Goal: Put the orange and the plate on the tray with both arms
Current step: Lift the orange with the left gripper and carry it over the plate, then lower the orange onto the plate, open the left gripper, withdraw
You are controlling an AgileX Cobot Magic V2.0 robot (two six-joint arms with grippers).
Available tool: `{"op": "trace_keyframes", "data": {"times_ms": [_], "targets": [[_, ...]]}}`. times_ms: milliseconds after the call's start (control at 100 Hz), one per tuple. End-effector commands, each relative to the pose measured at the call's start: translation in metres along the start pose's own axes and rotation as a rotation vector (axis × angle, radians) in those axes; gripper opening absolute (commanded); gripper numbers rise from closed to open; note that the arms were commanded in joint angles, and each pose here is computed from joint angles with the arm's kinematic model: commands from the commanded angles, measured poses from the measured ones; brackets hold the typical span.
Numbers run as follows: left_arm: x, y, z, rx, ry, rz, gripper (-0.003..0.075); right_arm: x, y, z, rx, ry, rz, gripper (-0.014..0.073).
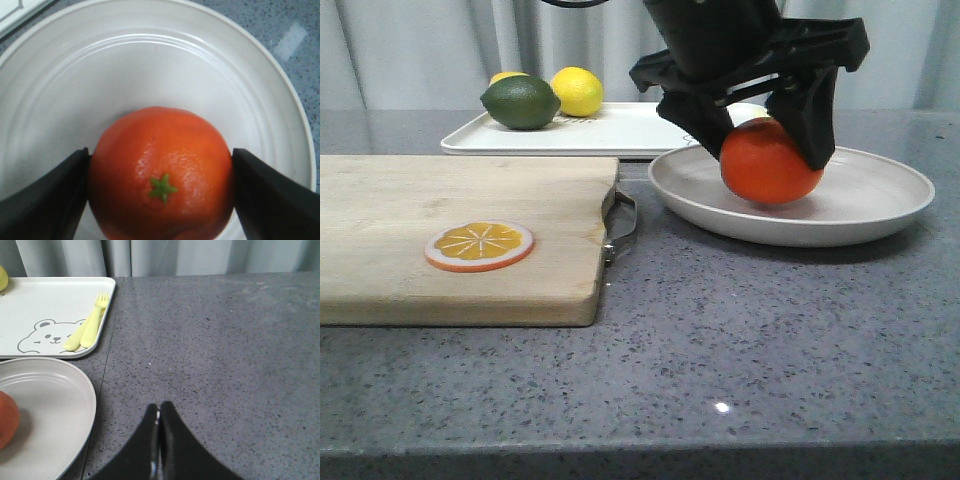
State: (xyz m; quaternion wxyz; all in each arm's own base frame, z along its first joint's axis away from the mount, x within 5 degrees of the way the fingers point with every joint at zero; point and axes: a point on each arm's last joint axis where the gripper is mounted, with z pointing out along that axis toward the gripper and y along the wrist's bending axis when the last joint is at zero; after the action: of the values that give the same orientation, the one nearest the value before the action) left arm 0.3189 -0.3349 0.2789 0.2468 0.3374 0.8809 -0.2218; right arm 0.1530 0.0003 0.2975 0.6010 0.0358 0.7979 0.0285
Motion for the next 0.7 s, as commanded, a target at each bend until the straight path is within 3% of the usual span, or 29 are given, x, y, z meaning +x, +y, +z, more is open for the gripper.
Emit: {"op": "trace_keyframes", "data": {"times_ms": [0,160,690], "targets": [[-0.0192,-0.0126,-0.0350,0.026,-0.132,0.012,0.0462,-0.0192,0.0011,-0.0024,-0.005,-0.107,-0.011,-0.0059],[-0.0192,-0.0126,-0.0350,0.026,-0.132,0.012,0.0552,-0.0192,0.0011,-0.0024,-0.005,-0.107,-0.011,-0.0059],[-0.0230,-0.0155,-0.0449,0.034,-0.159,0.013,0.0559,-0.0192,0.0011,-0.0024,-0.005,-0.107,-0.011,-0.0059]]}}
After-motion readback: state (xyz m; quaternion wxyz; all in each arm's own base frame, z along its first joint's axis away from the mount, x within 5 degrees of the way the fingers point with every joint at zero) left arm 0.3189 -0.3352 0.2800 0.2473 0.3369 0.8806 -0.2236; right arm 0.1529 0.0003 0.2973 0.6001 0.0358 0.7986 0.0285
